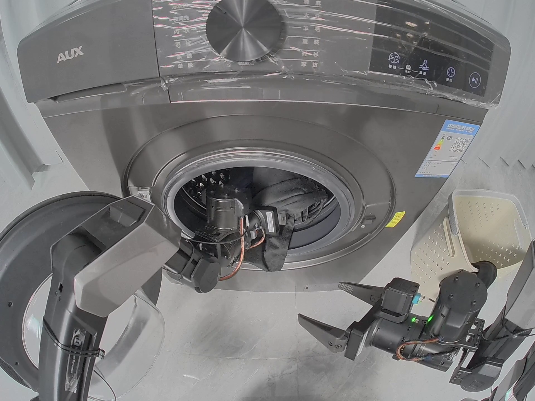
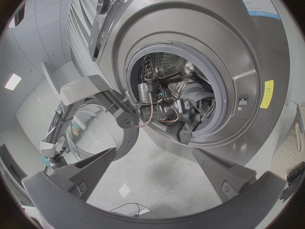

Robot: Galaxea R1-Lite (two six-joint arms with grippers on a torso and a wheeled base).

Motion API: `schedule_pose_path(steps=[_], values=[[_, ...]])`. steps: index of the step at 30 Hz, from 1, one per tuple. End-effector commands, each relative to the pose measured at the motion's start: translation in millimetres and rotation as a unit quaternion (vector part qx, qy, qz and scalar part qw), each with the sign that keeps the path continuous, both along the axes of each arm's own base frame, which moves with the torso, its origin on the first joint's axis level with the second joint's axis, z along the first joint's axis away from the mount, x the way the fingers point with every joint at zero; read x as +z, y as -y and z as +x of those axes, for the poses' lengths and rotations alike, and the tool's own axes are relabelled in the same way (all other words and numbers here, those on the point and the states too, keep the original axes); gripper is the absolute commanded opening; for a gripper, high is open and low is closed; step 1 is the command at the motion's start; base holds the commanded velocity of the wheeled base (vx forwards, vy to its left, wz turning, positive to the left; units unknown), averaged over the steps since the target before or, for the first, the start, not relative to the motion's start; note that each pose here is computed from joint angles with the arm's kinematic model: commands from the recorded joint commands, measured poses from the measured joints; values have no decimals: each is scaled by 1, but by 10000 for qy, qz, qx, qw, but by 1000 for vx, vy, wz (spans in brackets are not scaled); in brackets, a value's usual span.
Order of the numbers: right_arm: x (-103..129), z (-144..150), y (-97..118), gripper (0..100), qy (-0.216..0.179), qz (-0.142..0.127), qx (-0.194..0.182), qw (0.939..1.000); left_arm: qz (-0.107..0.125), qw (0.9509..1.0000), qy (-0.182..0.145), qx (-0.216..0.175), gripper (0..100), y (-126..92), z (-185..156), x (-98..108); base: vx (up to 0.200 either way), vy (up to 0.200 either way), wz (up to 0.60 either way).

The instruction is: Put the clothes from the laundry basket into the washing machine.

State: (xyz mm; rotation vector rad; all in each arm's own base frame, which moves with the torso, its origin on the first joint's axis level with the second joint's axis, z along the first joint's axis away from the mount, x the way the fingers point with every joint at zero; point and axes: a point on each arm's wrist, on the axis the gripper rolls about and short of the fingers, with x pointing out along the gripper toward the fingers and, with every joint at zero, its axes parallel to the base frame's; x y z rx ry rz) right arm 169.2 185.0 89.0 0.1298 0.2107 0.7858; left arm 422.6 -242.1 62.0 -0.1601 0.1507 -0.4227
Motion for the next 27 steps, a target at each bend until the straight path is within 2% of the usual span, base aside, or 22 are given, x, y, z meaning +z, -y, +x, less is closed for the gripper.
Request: schedule_pose_path(steps=[1, 4, 8, 11, 12, 19, 22, 23, 25, 27], values=[[0, -1, -1, 100, -3, -5, 31, 10000, 126, 9994, -276, -149, 100, 1, -25, 16, 0, 0, 0], [0, -1, -1, 100, -3, -5, 31, 10000, 251, 9984, -470, -212, 100, 1, -28, 9, 0, 0, 0], [0, -2, -2, 100, -3, -5, 46, 10000, 323, 9977, -562, -214, 100, 2, -26, -2, 0, 0, 0], [0, -2, -2, 100, -3, -5, 46, 10000, 485, 9969, -585, -184, 100, 0, -23, -10, 0, 0, 0], [-1, -2, -2, 100, -8, -10, 46, 10000, 512, 9969, -572, -190, 0, 0, -23, -10, 0, 0, 0], [-2, -2, -3, 100, -28, -23, 60, 10000, 241, 9996, -119, -12, 0, 8, -2, 1, 0, 0, 0], [-2, -2, -4, 100, -18, -12, 68, 10000, 6, 9994, 258, 211, 0, 10, 14, 5, 0, 0, 0], [-2, -2, -3, 100, -23, -17, 68, 10000, -117, 9982, 485, 329, 0, 9, 23, 8, 0, 0, 0], [-2, -2, -4, 100, -28, -23, 68, 10000, -250, 9959, 715, 501, 0, 8, 33, 10, 0, 0, 0], [-2, -2, -4, 100, -28, -23, 68, 10000, -456, 9904, 1058, 765, 0, 5, 46, 20, 0, 0, 0]])
